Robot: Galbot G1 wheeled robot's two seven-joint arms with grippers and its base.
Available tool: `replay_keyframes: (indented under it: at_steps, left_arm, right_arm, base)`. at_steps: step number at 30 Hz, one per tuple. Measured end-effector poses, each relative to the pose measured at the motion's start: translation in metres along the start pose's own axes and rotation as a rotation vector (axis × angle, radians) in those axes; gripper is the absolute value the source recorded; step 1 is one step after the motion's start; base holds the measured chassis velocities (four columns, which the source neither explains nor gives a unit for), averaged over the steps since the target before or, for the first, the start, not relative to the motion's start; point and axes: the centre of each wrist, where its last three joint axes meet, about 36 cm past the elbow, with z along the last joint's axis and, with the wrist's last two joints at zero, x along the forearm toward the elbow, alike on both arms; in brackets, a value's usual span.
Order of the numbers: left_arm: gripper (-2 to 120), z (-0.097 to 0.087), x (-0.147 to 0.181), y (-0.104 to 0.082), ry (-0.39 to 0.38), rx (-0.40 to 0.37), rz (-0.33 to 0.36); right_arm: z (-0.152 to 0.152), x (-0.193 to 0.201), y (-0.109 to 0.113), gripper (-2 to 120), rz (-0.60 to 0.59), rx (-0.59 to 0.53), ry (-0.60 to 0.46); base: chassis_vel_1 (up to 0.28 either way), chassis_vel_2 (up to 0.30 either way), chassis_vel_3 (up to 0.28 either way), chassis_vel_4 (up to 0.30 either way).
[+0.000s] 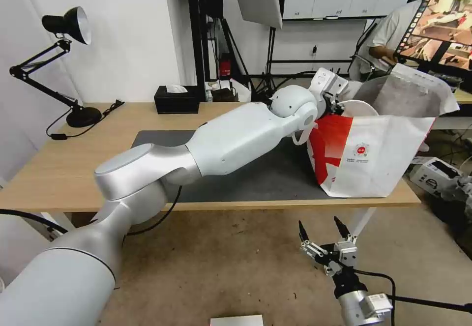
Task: Pick up the trash from the table and place it into the takeout bag.
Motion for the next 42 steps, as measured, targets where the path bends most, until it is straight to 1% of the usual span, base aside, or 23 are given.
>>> replay_keyframes:
  at_steps: [2, 5, 6, 9, 10, 11, 14, 15, 16, 18, 19, 21, 27, 29, 30, 31, 34, 35, 38, 39, 40, 41, 42]
  left_arm:
    - [50, 0.000, 0.000, 0.001, 0.001, 0.003, -0.002]
    - [67, -0.002, 0.001, 0.004, -0.013, 0.023, -0.007]
    - [67, -0.002, 0.001, 0.004, -0.013, 0.023, -0.007]
    - [80, -0.008, 0.008, 0.004, -0.067, 0.037, -0.017]
    - [80, -0.008, 0.008, 0.004, -0.067, 0.037, -0.017]
    - [87, -0.012, 0.013, 0.003, -0.096, 0.039, -0.020]
    - [98, -0.017, 0.031, 0.007, -0.185, 0.035, -0.036]
    - [100, -0.019, 0.053, 0.021, -0.191, 0.025, -0.043]
    - [100, -0.019, 0.053, 0.021, -0.191, 0.025, -0.043]
    - [100, -0.017, 0.090, 0.044, -0.196, 0.037, -0.054]
    - [100, -0.017, 0.090, 0.044, -0.196, 0.037, -0.054]
    - [100, -0.010, 0.107, 0.051, -0.211, 0.047, -0.066]
    - [100, 0.002, 0.125, 0.056, -0.223, 0.058, -0.089]
    - [100, 0.008, 0.129, 0.059, -0.228, 0.066, -0.095]
    - [100, 0.023, 0.139, 0.062, -0.241, 0.076, -0.108]
    - [100, 0.023, 0.139, 0.062, -0.241, 0.076, -0.108]
    - [100, 0.071, 0.164, 0.064, -0.328, 0.065, -0.180]
    - [100, 0.071, 0.164, 0.064, -0.328, 0.065, -0.180]
    - [100, 0.106, 0.180, 0.061, -0.419, 0.050, -0.259]
    - [100, 0.106, 0.180, 0.061, -0.419, 0.050, -0.259]
    - [100, 0.118, 0.184, 0.062, -0.459, 0.049, -0.280]
    - [100, 0.118, 0.184, 0.062, -0.459, 0.049, -0.280]
    - [100, 0.130, 0.189, 0.062, -0.502, 0.054, -0.298]
  right_arm:
    - [0.000, 0.000, 0.000, 100, 0.000, 0.000, 0.000]
    - [0.000, 0.000, 0.000, 100, 0.000, 0.000, 0.000]
    - [0.000, 0.000, 0.000, 100, 0.000, 0.000, 0.000]
    - [0.000, 0.000, 0.000, 100, 0.000, 0.000, 0.000]
    - [0.000, 0.000, 0.000, 100, 0.000, 0.000, 0.000]
    - [0.000, 0.000, 0.000, 100, 0.000, 0.000, 0.000]
    - [0.000, 0.000, 0.000, 100, 0.000, 0.000, 0.000]
    - [0.000, 0.000, 0.000, 100, 0.000, 0.000, 0.000]
    - [0.000, 0.000, 0.000, 100, 0.000, 0.000, 0.000]
    - [0.000, 0.000, 0.000, 100, 0.000, 0.000, 0.000]
    - [0.000, 0.000, 0.000, 100, 0.000, 0.000, 0.000]
    - [0.000, 0.000, 0.000, 100, 0.000, 0.000, 0.000]
    - [0.000, 0.000, 0.000, 100, 0.000, 0.000, 0.000]
    - [0.000, 0.000, 0.000, 100, 0.000, 0.000, 0.000]
    - [0.000, 0.000, 0.000, 100, 0.000, 0.000, 0.000]
    - [0.000, 0.000, 0.000, 100, 0.000, 0.000, 0.000]
    - [0.000, 0.000, 0.000, 100, 0.000, 0.000, 0.000]
    - [0.000, 0.000, 0.000, 100, 0.000, 0.000, 0.000]
    - [0.000, 0.000, 0.000, 100, 0.000, 0.000, 0.000]
    - [0.000, 0.000, 0.000, 100, 0.000, 0.000, 0.000]
    - [0.000, 0.000, 0.000, 100, 0.000, 0.000, 0.000]
    - [0.000, 0.000, 0.000, 100, 0.000, 0.000, 0.000]
    - [0.000, 0.000, 0.000, 100, 0.000, 0.000, 0.000]
  base:
    - [0.000, 0.000, 0.000, 0.000]
    - [0.000, 0.000, 0.000, 0.000]
    - [0.000, 0.000, 0.000, 0.000]
    - [0.000, 0.000, 0.000, 0.000]
    - [0.000, 0.000, 0.000, 0.000]
    - [0.000, 0.000, 0.000, 0.000]
    - [0.000, 0.000, 0.000, 0.000]
    - [0.000, 0.000, 0.000, 0.000]
    - [0.000, 0.000, 0.000, 0.000]
    - [0.000, 0.000, 0.000, 0.000]
    - [0.000, 0.000, 0.000, 0.000]
    - [0.000, 0.000, 0.000, 0.000]
    - [0.000, 0.000, 0.000, 0.000]
    - [0.000, 0.000, 0.000, 0.000]
    - [0.000, 0.000, 0.000, 0.000]
    - [0.000, 0.000, 0.000, 0.000]
    - [0.000, 0.000, 0.000, 0.000]
    - [0.000, 0.000, 0.000, 0.000]
    - [0.000, 0.000, 0.000, 0.000]
    - [0.000, 0.000, 0.000, 0.000]
    - [0.000, 0.000, 0.000, 0.000]
    - [0.000, 0.000, 0.000, 0.000]
    - [0.000, 0.000, 0.000, 0.000]
